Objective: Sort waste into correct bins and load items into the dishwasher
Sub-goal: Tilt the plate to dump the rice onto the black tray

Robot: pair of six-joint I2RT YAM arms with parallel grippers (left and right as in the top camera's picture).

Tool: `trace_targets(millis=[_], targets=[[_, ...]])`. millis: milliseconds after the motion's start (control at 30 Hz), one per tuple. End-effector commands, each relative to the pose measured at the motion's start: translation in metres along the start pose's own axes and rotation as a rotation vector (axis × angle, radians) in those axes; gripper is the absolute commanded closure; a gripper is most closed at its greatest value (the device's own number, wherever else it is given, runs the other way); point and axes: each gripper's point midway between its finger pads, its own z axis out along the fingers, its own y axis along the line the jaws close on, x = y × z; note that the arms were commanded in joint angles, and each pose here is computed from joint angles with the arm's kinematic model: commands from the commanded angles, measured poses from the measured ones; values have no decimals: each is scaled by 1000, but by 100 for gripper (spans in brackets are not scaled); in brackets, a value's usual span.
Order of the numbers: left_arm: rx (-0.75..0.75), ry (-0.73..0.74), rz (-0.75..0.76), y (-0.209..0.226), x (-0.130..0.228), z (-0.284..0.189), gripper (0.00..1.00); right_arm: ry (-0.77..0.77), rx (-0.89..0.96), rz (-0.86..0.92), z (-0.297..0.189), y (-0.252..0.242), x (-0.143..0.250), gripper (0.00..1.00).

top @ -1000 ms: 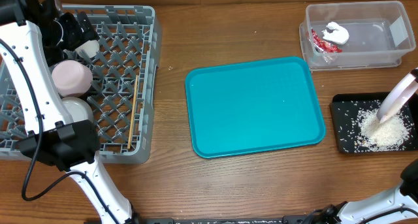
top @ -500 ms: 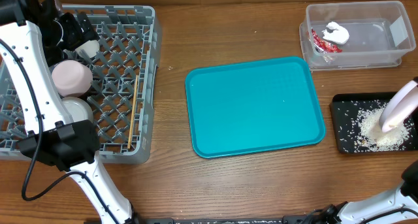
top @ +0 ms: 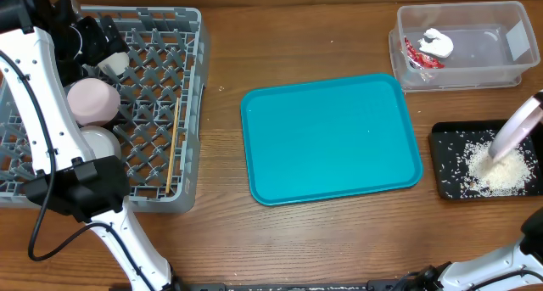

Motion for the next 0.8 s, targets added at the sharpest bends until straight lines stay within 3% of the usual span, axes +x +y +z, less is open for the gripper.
trace_targets(millis=[0, 100, 200, 367, 467, 567, 700, 767], targets=[[4, -30, -1, -4, 1, -14, 0, -13, -118, -153, -12, 31, 4, 96], [4, -30, -1, -4, 1, -14, 0, -3, -116, -160, -11, 30, 7, 96], [4, -30, -1, -4, 1, -14, 0, -48, 71, 80, -11, -2, -3, 96], [4, -30, -1, -4, 1, -14, 0, -7, -86, -161, -11, 26, 6, 96], [4, -30, -1, -4, 1, -14, 0, -53, 109, 118, -11, -8, -3, 96], [4, -30, -1, -4, 1, -14, 0, -5, -83, -114, -10, 26, 6, 96], [4, -30, -1, -4, 1, -14, 0, 9, -87, -61, -10, 26, 9, 96], [4, -30, -1, -4, 1, -14, 0, 31, -224, -192, -13, 49, 19, 96]])
